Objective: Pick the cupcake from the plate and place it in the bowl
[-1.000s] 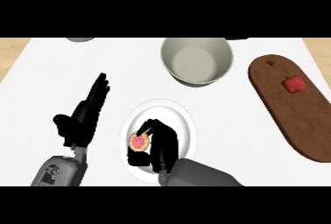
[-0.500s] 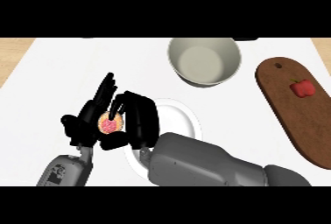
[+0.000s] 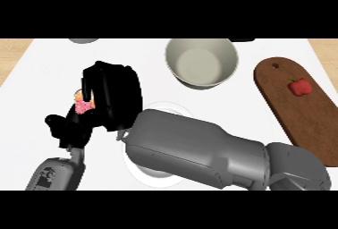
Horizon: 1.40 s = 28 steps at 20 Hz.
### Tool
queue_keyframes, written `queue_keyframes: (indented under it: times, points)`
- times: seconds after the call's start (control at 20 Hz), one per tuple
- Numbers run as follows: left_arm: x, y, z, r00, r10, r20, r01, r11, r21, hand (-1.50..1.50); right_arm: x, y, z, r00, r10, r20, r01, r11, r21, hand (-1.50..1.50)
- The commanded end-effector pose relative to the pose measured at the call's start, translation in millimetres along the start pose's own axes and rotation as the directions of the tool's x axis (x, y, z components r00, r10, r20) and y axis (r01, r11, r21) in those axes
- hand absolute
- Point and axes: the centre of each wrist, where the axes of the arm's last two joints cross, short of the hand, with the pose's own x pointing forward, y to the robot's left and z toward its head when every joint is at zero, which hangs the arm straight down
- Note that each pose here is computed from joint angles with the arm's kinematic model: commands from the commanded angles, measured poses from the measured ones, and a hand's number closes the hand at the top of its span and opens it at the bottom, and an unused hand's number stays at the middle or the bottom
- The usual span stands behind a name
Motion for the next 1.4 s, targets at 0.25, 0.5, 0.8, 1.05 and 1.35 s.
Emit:
queue_keyframes:
  times: [0.25,0.5,0.8,1.05,1.35]
  points:
    - [-20.0,4.3,5.1,0.999,-0.011,-0.034,0.01,1.0,-0.027,0.0,81.5,-36.2,-56.9,0.991,0.082,-0.103,-0.092,0.991,-0.096,1.5]
    - [-21.6,-10.8,9.1,0.998,0.007,-0.057,-0.009,0.999,-0.038,0.0,87.1,-46.6,-76.1,0.985,0.073,-0.154,-0.101,0.979,-0.18,1.5]
    - [4.2,-1.2,5.3,1.0,0.01,-0.028,-0.011,0.999,-0.04,0.0,64.5,-68.6,-108.4,0.97,0.092,-0.227,-0.135,0.973,-0.185,1.5]
    - [3.9,-8.6,6.5,0.999,0.02,-0.026,-0.021,0.999,-0.032,0.0,11.2,-73.6,-125.4,0.909,0.268,-0.319,-0.333,0.928,-0.169,1.5]
    - [-7.9,3.0,2.9,1.0,-0.006,-0.022,0.005,1.0,-0.014,0.0,-50.2,-92.6,-137.6,0.819,0.448,-0.358,-0.516,0.849,-0.119,1.5]
